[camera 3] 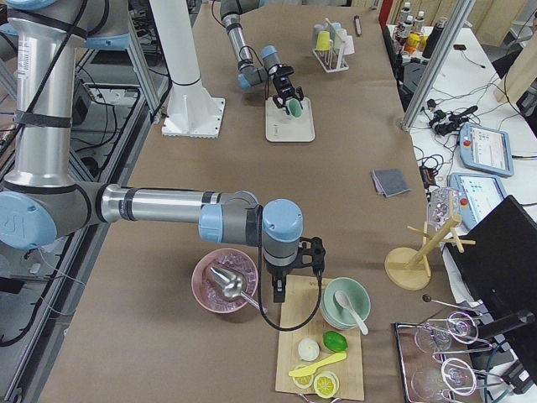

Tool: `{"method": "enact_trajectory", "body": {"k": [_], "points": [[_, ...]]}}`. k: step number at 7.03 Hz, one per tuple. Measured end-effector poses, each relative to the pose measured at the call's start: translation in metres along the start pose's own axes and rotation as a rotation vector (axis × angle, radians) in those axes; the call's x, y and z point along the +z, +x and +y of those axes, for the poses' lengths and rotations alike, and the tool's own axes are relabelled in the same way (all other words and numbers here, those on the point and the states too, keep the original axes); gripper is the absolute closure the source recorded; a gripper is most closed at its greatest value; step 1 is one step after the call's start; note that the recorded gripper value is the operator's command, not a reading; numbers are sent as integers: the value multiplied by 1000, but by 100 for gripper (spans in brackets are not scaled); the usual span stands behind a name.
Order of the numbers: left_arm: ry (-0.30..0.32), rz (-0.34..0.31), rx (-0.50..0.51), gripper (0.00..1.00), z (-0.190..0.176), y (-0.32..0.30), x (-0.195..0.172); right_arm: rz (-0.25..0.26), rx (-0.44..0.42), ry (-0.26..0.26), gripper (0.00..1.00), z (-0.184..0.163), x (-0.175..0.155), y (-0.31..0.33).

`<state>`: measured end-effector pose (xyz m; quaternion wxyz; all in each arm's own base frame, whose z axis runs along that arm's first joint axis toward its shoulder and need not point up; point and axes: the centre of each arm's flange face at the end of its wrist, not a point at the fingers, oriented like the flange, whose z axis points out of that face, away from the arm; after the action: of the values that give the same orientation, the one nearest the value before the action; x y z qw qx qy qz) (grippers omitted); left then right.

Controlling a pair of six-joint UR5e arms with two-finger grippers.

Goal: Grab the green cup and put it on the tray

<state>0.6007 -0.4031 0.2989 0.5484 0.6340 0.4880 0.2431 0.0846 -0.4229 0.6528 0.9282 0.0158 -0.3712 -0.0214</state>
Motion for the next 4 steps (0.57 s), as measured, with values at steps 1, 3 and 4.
{"method": "enact_trajectory", "body": {"k": [1, 3, 4], "points": [[-2, -2, 8, 1, 5, -2, -5, -1, 0, 0, 0, 0, 0, 0], [-8, -6, 13, 1, 15, -5, -18, -1, -1, 0, 0, 0, 0, 0], [-9, -7, 14, 1, 16, -6, -21, -1, 0, 0, 0, 0, 0, 0]]}}
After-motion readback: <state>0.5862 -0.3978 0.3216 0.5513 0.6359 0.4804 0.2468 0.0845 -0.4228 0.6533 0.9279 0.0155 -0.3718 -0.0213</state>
